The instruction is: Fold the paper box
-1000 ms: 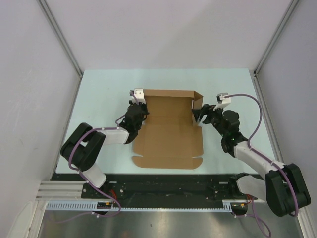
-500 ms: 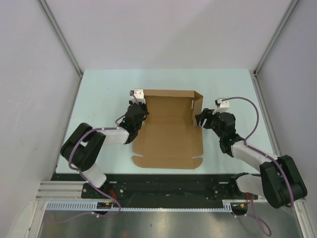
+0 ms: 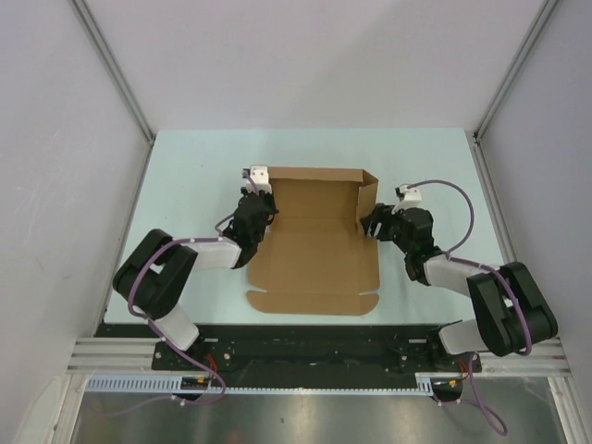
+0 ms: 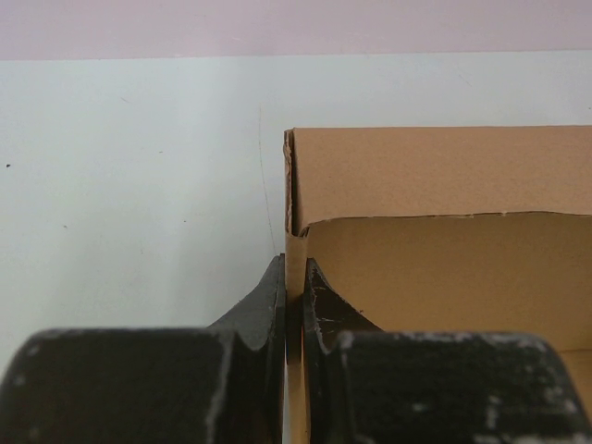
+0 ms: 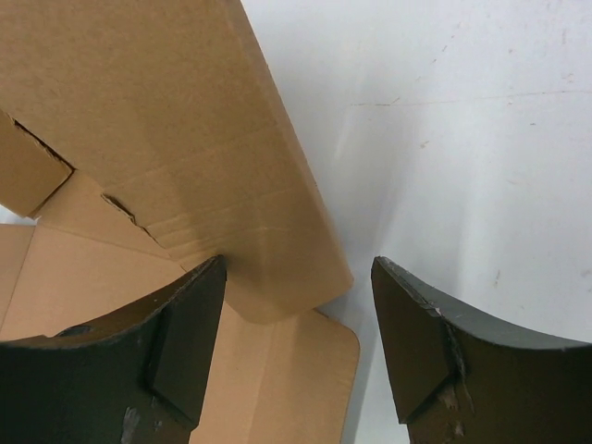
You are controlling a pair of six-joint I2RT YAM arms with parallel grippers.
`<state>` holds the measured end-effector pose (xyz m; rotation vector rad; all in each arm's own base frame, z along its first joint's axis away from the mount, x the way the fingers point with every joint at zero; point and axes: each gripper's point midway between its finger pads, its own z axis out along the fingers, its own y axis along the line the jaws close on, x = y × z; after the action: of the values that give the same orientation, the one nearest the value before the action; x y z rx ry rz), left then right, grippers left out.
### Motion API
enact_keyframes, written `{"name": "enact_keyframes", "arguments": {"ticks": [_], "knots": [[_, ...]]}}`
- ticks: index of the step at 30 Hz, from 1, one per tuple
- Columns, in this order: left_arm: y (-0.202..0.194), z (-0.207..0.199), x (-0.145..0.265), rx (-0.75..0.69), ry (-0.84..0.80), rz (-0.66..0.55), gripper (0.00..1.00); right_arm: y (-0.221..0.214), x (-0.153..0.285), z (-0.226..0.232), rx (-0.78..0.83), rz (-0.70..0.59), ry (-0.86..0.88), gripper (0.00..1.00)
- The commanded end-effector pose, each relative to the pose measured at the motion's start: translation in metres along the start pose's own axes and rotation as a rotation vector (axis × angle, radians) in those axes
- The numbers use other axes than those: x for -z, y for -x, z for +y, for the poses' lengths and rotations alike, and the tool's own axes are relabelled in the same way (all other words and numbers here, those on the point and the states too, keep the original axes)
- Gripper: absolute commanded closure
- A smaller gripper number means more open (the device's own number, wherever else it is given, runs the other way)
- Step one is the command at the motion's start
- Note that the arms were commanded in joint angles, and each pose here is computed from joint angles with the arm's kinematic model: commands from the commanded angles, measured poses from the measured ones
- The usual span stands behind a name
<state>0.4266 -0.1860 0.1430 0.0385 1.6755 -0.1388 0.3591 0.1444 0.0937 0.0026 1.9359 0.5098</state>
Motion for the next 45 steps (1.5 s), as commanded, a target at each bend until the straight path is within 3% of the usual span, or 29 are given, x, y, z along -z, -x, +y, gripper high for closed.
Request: {"name": "enact_keyframes", "arguments": {"ticks": [1,17,29,34,45], "knots": [[-0.002,0.001,0.005,-0.017,0.008,0.017,1.0,0.028,-0.013,0.022,0.019,-0.075,0.067,0.3],[-0.002,-0.001,0.006,-0.036,0.001,0.015,1.0,0.021,-0.047,0.025,0.062,-0.039,0.056,0.3],[-0.001,-0.003,0.006,-0.039,-0.005,0.011,1.0,0.014,-0.061,0.009,0.145,-0.061,-0.079,0.32],[0.0,-0.001,0.008,-0.038,-0.001,0.009,1.0,0.014,-0.068,0.005,0.171,-0.071,-0.145,0.38],[0.004,0.001,0.007,-0.045,0.007,-0.001,1.0,0.025,-0.069,-0.012,0.198,-0.09,-0.29,0.65]]}}
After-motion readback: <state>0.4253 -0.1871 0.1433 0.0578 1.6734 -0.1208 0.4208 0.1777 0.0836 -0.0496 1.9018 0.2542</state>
